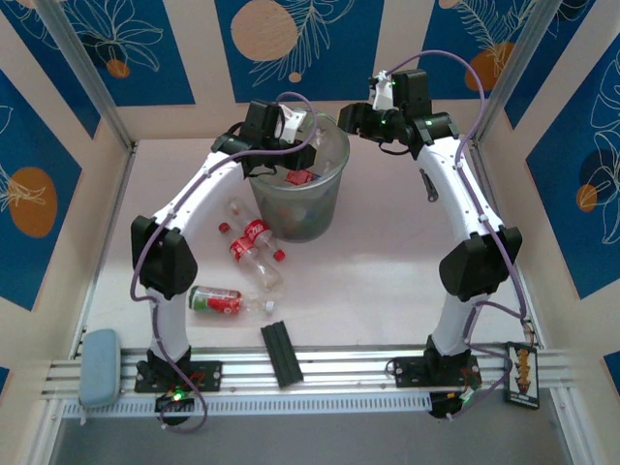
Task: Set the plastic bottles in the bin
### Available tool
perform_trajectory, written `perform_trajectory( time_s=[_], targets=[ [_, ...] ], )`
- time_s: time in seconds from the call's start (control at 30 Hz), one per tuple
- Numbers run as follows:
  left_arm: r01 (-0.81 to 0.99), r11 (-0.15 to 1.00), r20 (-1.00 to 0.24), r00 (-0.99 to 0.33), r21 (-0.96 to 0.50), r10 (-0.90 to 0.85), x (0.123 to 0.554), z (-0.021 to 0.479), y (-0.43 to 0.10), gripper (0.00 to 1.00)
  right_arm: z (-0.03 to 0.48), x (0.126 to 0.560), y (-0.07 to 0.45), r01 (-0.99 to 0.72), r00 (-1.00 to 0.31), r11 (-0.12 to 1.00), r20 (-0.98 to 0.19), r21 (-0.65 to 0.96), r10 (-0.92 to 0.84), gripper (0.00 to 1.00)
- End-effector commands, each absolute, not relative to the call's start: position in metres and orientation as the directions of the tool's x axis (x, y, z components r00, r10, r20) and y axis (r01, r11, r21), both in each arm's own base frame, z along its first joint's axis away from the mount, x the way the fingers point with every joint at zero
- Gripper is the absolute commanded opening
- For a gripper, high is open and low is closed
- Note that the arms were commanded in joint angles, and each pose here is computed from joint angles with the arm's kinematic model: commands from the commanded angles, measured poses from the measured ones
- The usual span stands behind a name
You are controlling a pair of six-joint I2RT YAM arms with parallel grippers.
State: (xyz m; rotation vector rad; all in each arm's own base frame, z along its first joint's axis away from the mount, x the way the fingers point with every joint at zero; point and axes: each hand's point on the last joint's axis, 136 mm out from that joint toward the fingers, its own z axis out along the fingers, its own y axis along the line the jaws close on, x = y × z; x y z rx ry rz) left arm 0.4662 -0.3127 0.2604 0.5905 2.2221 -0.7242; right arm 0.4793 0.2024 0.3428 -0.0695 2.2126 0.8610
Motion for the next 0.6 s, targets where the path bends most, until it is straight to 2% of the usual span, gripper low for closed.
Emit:
perform_trajectory(
  time_s=[0.0, 0.1, 0.17, 0.3, 0.57],
  targets=[
    [0.551, 0.760, -0.686, -0.701, -0.345, 0.197, 0.462, 0.232, -0.307, 0.32, 0.339, 0.474, 0.202, -0.307, -0.732, 0.770, -0.656, 0.559, 0.184, 0.53],
    [0.562, 0.750, -0.713, -0.678, -0.350, 0.176, 0.464, 0.250, -0.308, 0.34, 0.343, 0.472, 0.203, -0.313, -0.727, 0.768, -0.661, 0.558, 0.184, 0.53],
    [0.570, 0.749, -0.736, -0.656, -0.338, 0.167, 0.467, 0.267, -0.306, 0.45, 0.345, 0.472, 0.202, -0.314, -0.724, 0.769, -0.665, 0.557, 0.186, 0.53],
    [0.586, 0.749, -0.776, -0.611, -0.309, 0.158, 0.467, 0.300, -0.303, 0.57, 0.350, 0.470, 0.202, -0.319, -0.717, 0.768, -0.671, 0.555, 0.188, 0.53],
    [0.598, 0.750, -0.871, -0.488, -0.284, 0.060, 0.448, 0.389, -0.286, 0.69, 0.348, 0.466, 0.203, -0.321, -0.722, 0.770, -0.669, 0.552, 0.178, 0.54]
  ],
)
